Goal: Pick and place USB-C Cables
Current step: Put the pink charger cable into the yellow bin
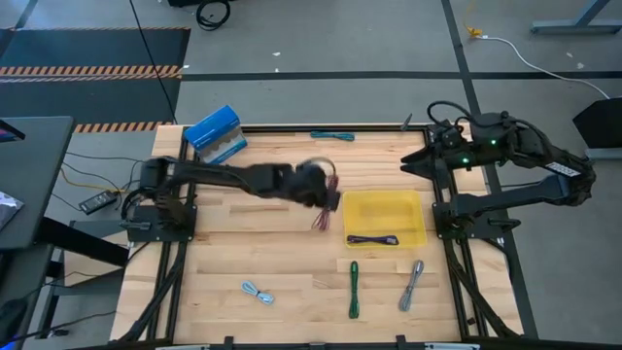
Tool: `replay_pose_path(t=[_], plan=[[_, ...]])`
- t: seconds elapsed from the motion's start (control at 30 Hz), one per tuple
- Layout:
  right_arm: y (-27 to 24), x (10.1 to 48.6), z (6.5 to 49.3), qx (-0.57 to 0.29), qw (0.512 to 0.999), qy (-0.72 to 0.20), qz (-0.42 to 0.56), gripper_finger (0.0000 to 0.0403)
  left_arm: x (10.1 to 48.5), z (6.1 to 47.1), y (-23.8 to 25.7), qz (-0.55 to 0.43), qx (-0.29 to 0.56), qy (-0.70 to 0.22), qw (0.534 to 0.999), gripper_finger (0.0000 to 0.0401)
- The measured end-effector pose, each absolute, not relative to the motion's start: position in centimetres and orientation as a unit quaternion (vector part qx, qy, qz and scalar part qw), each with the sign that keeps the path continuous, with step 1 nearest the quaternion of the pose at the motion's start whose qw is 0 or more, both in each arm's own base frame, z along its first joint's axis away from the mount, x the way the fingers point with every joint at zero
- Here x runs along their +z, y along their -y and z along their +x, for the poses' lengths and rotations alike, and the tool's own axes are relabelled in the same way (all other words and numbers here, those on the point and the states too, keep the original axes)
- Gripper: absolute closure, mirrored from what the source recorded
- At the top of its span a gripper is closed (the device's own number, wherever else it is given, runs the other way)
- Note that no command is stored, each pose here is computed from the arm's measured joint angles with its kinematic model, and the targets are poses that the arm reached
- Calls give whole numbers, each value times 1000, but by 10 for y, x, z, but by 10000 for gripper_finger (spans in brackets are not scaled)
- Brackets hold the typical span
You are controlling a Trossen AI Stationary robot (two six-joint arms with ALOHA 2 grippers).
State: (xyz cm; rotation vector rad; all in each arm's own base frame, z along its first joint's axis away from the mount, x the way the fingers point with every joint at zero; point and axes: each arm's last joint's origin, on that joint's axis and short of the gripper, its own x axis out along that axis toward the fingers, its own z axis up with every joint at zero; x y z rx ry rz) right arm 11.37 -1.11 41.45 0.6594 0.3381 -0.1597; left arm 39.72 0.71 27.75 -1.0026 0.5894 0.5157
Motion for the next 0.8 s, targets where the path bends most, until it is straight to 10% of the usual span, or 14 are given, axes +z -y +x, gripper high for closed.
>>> replay_pose_path(t=[0.33,0.8], plan=[[17,430,162,-57,934,-64,347,199,379,376,-24,-379,124,-19,917,384],[26,420,219,-46,943,-56,326,199,381,379,-21,-374,56,-29,925,380]])
